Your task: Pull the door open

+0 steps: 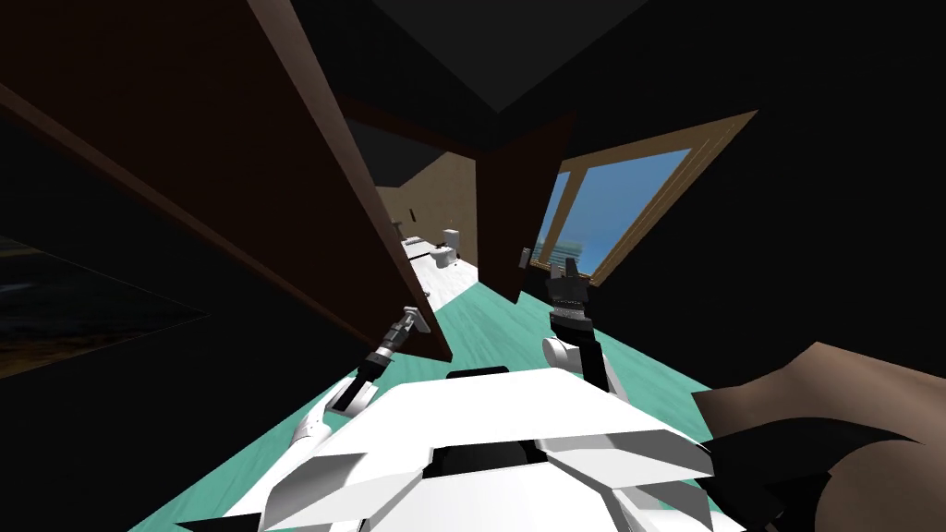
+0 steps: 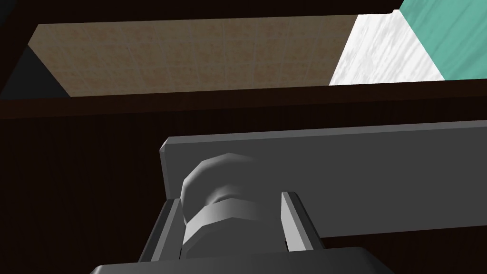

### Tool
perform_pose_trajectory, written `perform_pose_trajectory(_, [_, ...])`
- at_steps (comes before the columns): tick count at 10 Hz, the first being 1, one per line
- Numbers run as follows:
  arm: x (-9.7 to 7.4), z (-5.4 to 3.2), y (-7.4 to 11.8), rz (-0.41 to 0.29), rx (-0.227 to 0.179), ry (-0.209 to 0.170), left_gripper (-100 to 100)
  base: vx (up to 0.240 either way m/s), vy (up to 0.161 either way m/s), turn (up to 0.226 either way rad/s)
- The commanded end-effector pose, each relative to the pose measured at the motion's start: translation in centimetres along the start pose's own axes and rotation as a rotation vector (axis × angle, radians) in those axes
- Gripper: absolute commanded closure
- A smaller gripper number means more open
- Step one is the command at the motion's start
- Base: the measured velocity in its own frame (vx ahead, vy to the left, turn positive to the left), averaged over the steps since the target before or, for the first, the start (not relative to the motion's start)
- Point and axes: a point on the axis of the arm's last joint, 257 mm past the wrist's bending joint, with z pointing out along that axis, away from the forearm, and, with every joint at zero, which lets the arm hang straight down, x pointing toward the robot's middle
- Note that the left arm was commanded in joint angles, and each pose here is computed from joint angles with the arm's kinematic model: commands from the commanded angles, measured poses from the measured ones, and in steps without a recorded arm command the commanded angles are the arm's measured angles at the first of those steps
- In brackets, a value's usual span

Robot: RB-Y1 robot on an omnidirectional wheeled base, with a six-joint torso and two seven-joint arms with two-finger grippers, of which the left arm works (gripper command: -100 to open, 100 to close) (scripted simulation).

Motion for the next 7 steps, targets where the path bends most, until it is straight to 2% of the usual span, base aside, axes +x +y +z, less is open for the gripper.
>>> perform_pose_trajectory(1, [-0.1, -0.65, 0.0, 0.001, -0.002, 0.012, 100, -0.168, 0.108, -0.116])
perform_pose_trajectory(3, [-0.2, -1.23, -0.1, 0.001, -0.001, 0.029, 100, -0.212, 0.124, -0.149])
perform_pose_trajectory(5, [-0.3, -1.64, -0.1, 0.002, -0.001, 0.041, 100, -0.182, 0.077, -0.081])
perform_pose_trajectory(6, [0.0, -1.49, 0.0, 0.001, -0.004, 0.039, 100, -0.073, 0.035, -0.01])
perform_pose_trajectory(7, [0.0, -1.85, 0.2, 0.0, -0.007, 0.048, 100, -0.127, 0.06, -0.098])
